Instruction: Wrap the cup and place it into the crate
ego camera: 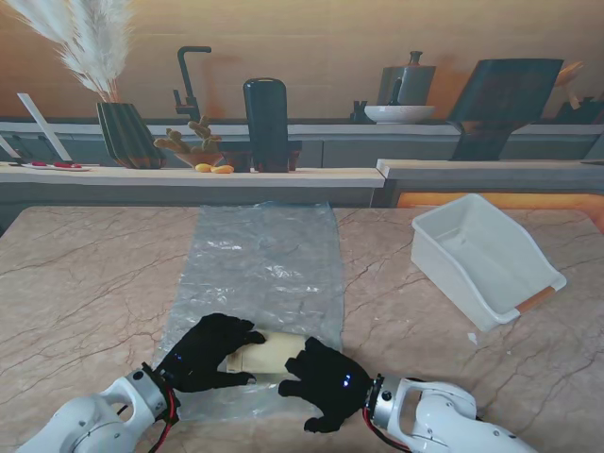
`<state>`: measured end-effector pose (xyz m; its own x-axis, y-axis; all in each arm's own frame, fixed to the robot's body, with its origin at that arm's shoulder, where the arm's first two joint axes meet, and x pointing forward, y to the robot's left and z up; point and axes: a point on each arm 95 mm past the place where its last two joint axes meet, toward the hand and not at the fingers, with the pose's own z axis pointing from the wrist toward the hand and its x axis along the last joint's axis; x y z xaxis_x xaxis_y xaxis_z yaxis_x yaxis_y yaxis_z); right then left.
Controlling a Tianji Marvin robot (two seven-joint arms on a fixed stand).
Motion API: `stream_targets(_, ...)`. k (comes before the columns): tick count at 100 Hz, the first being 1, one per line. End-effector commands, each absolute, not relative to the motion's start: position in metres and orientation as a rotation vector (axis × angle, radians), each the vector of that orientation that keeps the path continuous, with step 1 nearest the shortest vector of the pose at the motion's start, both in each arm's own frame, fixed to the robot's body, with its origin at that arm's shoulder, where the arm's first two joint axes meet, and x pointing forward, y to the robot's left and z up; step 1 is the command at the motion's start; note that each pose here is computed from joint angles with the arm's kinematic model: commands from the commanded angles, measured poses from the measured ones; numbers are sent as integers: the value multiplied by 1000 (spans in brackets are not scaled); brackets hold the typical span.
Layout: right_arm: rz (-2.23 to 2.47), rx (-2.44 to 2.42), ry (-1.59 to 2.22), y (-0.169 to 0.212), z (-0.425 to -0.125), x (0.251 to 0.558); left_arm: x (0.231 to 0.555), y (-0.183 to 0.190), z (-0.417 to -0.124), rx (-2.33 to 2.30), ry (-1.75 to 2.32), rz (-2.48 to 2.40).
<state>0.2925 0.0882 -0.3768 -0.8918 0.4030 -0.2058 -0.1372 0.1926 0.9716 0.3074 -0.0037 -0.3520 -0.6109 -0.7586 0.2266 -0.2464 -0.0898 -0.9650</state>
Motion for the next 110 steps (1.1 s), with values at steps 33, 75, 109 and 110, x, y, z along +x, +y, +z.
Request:
stream_targets(33, 1765, 331, 1992, 102, -379, 310, 311, -6, -370, -1194, 1900, -1694)
stream_targets(75, 1824, 417, 1802, 103, -345, 343, 327, -8, -364, -1159, 1953, -1678)
stream_targets(109, 1766, 692, 1828, 105, -348, 383, 336, -9, -361, -1134, 1979, -1674)
stream_targets(110, 1764, 705, 1830, 105, -348, 384, 336, -9, -361, -1134, 1981, -1674)
